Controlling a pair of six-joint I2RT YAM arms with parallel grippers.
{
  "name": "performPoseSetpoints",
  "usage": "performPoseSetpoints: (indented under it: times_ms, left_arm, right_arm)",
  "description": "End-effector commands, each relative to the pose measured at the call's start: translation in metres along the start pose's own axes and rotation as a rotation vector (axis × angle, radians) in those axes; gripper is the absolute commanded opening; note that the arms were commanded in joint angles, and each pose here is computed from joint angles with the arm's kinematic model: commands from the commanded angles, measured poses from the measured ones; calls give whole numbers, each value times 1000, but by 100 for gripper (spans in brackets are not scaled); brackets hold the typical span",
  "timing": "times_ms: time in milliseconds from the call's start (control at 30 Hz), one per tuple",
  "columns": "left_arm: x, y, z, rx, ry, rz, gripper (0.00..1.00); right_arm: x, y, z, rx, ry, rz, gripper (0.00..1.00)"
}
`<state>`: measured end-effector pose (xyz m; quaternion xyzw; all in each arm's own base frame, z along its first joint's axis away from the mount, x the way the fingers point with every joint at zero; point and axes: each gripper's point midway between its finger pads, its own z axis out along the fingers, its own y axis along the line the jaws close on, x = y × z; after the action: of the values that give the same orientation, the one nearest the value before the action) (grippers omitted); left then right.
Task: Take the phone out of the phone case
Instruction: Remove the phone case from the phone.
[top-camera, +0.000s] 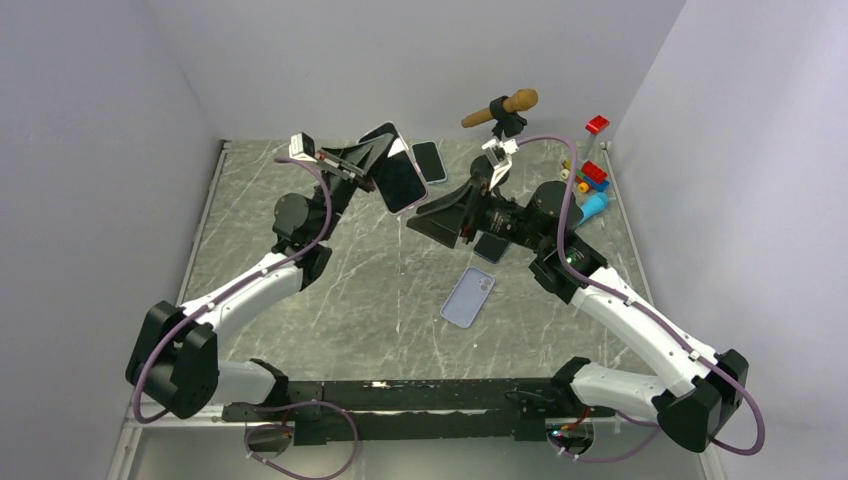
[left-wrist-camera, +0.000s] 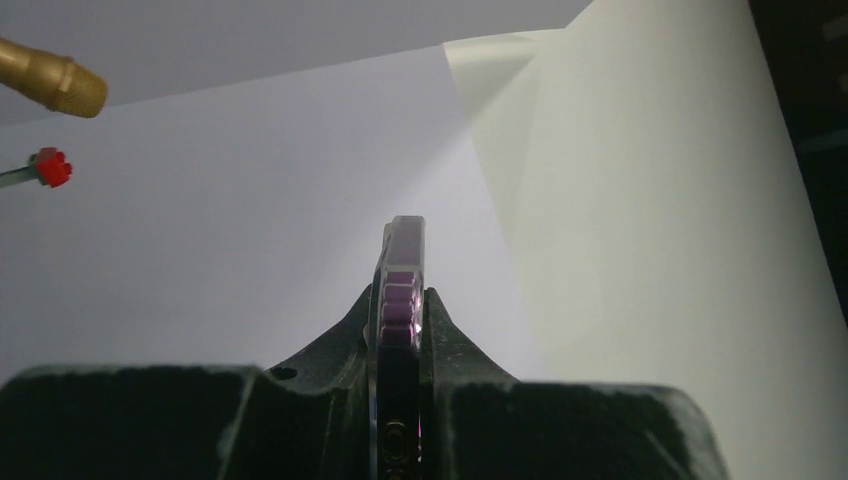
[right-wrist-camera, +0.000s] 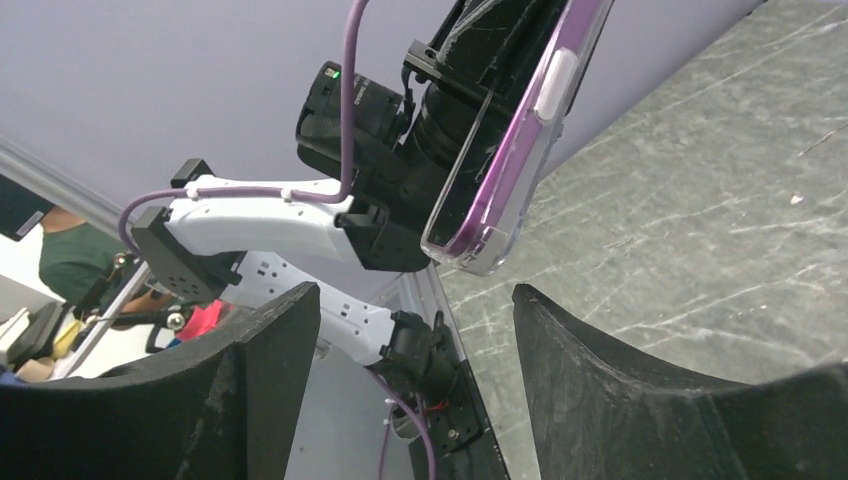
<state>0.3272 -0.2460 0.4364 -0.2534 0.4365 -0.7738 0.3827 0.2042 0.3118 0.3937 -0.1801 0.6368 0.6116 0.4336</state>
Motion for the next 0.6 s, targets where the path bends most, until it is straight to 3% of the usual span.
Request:
performPoseSetpoints:
  times_ms: [0, 200, 367, 567]
  left_arm:
    - [8, -69, 9, 265, -13, -32, 0]
    - [8, -69, 7, 291, -31, -11, 0]
    - [9, -69, 5, 311, -30, -9, 0]
    - [11, -71, 2, 311, -25, -6, 0]
  right_arm:
    - [-17, 1, 8, -15, -77, -78, 73]
    - [-11, -11, 24, -16, -75, -99, 70]
    - [-3, -27, 27, 45, -77, -101, 59]
    - [-4, -32, 32, 60, -75, -153, 59]
